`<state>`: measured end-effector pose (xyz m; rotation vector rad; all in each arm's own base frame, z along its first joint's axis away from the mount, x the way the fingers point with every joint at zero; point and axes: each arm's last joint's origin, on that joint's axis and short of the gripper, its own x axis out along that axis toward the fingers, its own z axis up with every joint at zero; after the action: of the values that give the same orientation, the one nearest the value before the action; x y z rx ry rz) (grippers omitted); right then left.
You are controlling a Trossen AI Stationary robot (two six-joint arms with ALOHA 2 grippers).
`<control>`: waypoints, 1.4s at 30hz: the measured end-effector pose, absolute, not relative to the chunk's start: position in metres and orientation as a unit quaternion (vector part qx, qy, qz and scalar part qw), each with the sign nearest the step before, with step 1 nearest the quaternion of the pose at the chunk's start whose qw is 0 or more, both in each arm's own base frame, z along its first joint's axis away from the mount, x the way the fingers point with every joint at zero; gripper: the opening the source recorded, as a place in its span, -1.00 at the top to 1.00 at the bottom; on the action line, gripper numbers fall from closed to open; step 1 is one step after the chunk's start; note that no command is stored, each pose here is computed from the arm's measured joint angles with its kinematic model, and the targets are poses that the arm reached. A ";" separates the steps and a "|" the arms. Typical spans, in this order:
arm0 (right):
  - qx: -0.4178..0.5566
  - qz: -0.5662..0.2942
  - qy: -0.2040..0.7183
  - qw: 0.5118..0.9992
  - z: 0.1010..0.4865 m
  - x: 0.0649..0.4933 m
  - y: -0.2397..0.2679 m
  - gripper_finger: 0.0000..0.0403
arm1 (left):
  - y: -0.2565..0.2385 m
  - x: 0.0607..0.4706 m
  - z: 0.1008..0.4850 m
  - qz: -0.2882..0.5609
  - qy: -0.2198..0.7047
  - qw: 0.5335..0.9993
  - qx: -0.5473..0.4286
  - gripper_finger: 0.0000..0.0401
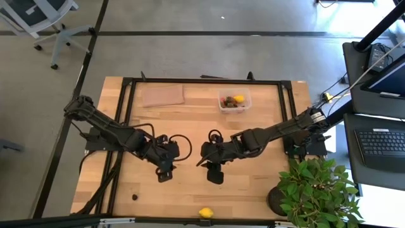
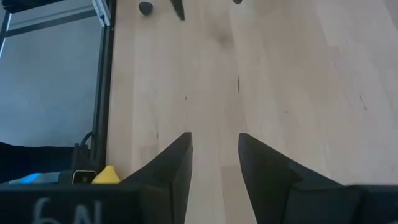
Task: Pick and placing Produce into tupperware
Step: Put the blackberry into the transparent bin
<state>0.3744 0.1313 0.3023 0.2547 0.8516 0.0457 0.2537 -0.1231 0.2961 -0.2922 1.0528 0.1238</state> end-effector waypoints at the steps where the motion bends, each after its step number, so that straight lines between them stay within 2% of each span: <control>1: 0.123 0.022 0.412 0.902 0.302 0.374 0.131 0.34 | -0.124 0.255 0.294 0.064 0.504 0.848 -0.149 -0.14; 6: 0.123 0.023 0.412 0.902 0.302 0.374 0.132 0.34 | -0.136 0.246 0.289 0.040 0.556 0.805 -0.202 -0.30; 12: 0.120 0.023 0.414 0.902 0.302 0.374 0.132 0.34 | -0.163 0.225 0.279 0.029 0.636 0.737 -0.226 -0.29; 15: 0.109 0.028 0.413 0.904 0.302 0.374 0.131 0.34 | -0.179 0.214 0.272 0.068 0.657 0.709 -0.248 -0.26; 23: 0.088 0.006 0.403 0.911 0.302 0.375 0.130 0.34 | -0.221 0.198 0.236 0.237 0.680 0.612 -0.326 -0.22; 28: 0.086 0.007 0.403 0.911 0.302 0.375 0.130 0.34 | -0.248 0.188 0.208 0.292 0.710 0.546 -0.335 -0.22; 35: 0.086 0.006 0.403 0.911 0.302 0.375 0.129 0.34 | -0.266 0.188 0.177 0.333 0.708 0.530 -0.329 -0.22; 42: 0.088 0.006 0.402 0.911 0.302 0.375 0.129 0.34 | -0.264 0.187 0.160 0.358 0.710 0.524 -0.306 -0.22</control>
<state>0.3749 0.1294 0.3023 0.1805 0.8295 0.0119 0.1871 -0.2643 0.1602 -0.7334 1.6995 0.8563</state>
